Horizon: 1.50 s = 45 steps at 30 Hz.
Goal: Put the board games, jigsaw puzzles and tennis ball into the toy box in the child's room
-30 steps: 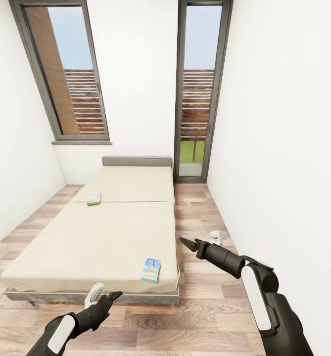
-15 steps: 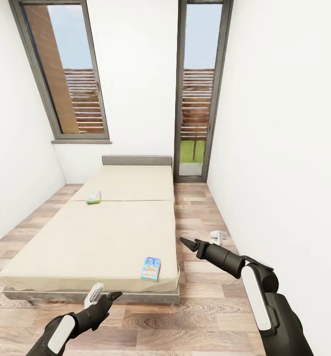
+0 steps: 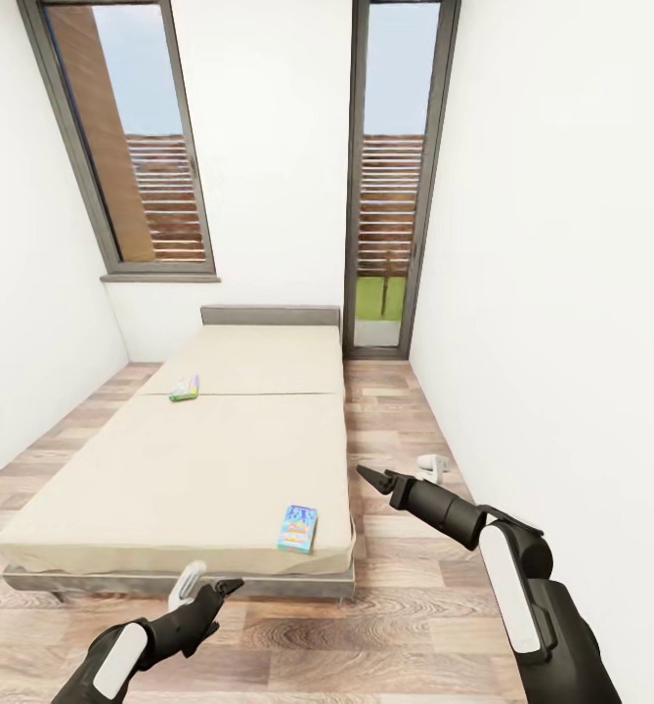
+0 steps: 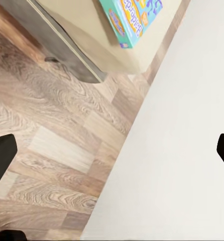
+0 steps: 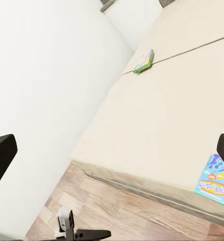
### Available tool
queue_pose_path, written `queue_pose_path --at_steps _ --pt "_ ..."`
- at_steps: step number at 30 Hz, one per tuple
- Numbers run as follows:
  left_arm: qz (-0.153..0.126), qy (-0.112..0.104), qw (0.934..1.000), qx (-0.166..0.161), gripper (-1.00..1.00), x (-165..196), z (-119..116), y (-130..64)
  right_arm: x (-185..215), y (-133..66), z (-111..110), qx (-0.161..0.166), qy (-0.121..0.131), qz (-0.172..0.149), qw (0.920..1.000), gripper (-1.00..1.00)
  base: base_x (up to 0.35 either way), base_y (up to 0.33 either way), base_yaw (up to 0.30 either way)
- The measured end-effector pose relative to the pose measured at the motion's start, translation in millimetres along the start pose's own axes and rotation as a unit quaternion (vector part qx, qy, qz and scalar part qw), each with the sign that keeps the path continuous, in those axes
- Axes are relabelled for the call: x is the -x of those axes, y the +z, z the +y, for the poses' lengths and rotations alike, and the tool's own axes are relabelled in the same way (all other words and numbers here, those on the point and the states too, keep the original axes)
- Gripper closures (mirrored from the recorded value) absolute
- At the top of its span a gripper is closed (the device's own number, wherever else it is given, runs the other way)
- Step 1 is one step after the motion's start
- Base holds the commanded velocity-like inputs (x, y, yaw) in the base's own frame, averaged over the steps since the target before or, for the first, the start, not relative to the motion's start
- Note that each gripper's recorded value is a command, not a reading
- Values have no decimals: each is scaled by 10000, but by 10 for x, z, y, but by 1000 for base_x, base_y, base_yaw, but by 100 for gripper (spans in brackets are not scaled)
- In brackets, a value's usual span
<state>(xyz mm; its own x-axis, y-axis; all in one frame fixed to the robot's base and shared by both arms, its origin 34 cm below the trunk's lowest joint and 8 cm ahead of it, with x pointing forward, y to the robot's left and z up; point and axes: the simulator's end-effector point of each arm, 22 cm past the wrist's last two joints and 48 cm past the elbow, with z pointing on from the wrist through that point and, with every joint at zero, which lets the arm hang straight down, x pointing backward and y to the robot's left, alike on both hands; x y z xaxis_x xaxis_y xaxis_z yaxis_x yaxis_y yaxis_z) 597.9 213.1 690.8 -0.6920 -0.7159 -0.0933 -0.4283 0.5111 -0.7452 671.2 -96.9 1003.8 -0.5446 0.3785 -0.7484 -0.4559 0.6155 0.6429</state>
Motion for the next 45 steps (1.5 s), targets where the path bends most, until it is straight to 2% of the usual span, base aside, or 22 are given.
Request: queue_pose_path --at_steps 3,9,13,16,22,28,45 --pt "159 -143 9998 -29 -100 -56 35 10 -23 9 -21 17 16 -13 10000 -100 0 0 0" --pt "162 -366 9991 -155 -100 -26 82 27 -75 20 -79 24 24 -25 10000 -100 0 0 0" --pt "120 -417 9974 -569 -100 12 -43 38 -118 29 -117 26 23 -26 10000 -100 0 0 0" --pt "82 -413 9929 -1111 -100 52 -236 14 -152 37 -145 29 24 -23 10000 -100 0 0 0" --pt "10 -356 9855 -1658 -100 125 -382 -27 -225 60 -194 40 25 -17 10000 -100 0 0 0" --pt "-40 -310 9843 -1737 -100 190 -318 -23 -295 76 -252 42 25 -17 10000 -100 0 0 0" --pt "-51 -287 9843 -1743 -100 170 -110 152 -505 119 -429 42 24 -19 10000 -100 0 0 0"
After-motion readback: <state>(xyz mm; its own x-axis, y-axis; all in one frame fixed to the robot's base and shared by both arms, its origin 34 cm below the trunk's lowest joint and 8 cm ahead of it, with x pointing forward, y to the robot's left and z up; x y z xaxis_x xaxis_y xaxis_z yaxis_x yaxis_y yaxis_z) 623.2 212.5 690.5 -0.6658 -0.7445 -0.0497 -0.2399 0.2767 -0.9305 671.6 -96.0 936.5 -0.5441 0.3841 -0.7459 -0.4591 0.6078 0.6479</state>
